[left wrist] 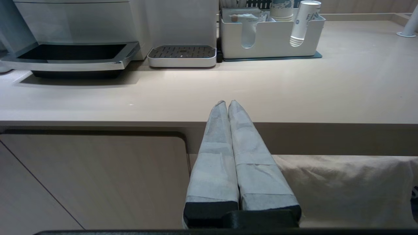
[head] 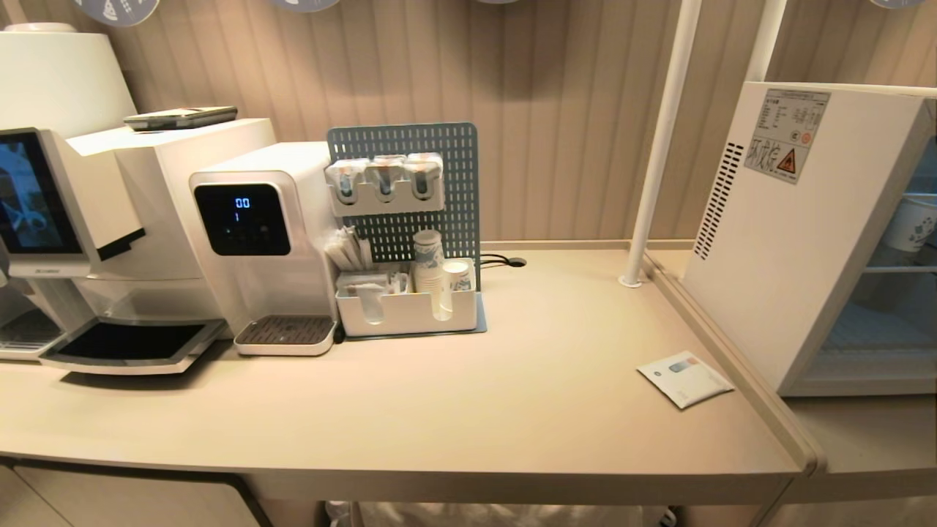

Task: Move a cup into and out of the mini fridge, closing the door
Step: Place the yoghurt on the table

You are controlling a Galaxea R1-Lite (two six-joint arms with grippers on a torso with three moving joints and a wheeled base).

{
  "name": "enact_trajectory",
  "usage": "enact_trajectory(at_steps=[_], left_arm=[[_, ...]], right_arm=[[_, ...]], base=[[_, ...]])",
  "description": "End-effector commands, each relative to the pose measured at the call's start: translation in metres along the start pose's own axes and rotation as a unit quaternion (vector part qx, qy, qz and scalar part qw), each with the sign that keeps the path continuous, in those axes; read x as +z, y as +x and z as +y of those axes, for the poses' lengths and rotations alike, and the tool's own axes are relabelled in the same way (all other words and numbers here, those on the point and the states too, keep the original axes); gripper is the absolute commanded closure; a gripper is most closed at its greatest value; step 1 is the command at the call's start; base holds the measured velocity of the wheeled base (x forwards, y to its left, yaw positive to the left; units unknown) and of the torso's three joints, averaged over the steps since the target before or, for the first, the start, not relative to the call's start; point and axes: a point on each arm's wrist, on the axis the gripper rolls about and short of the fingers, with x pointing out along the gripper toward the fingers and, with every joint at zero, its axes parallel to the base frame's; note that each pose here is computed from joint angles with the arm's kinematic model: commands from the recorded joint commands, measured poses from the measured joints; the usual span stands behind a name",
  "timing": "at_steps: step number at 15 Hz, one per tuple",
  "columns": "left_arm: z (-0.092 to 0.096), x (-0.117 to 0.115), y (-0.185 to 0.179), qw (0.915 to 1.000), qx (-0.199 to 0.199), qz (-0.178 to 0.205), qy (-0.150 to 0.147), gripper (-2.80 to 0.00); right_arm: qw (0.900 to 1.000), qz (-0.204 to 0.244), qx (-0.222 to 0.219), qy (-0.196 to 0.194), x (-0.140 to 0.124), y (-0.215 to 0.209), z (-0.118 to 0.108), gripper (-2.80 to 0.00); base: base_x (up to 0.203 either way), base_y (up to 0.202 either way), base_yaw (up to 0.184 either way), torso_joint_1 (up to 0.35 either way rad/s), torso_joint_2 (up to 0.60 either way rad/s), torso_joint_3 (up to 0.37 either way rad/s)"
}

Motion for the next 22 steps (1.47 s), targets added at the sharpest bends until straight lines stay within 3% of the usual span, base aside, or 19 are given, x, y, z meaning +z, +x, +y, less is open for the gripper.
enact_trajectory(at_steps=[1,12,22], left_arm=[[0.0000,-0.0001,-0.0001,1.0000,0.000,-0.001,0.000,0.00],[0.0000,-0.0001,-0.0001,1.0000,0.000,-0.001,0.000,0.00],[0.0000,-0.0001,-0.0001,1.0000,0.000,-0.001,-0.001,0.00]], right_arm=[[1.000,0.001,0.000,0.000,0.0000,0.0001,0.0000,0.00],[1.000,0.001,-0.001,0.002,0.0003,0.0000,0.0000,0.00],[1.000,0.004,-0.002,0.013,0.0001,-0.0003,-0.0001,0.00]], base=[[0.000,0.196,-0.002,0.006,0.00,0.002],[0.000,0.186,0.000,0.002,0.00,0.002],[0.000,0.007,0.000,0.000,0.00,0.000]])
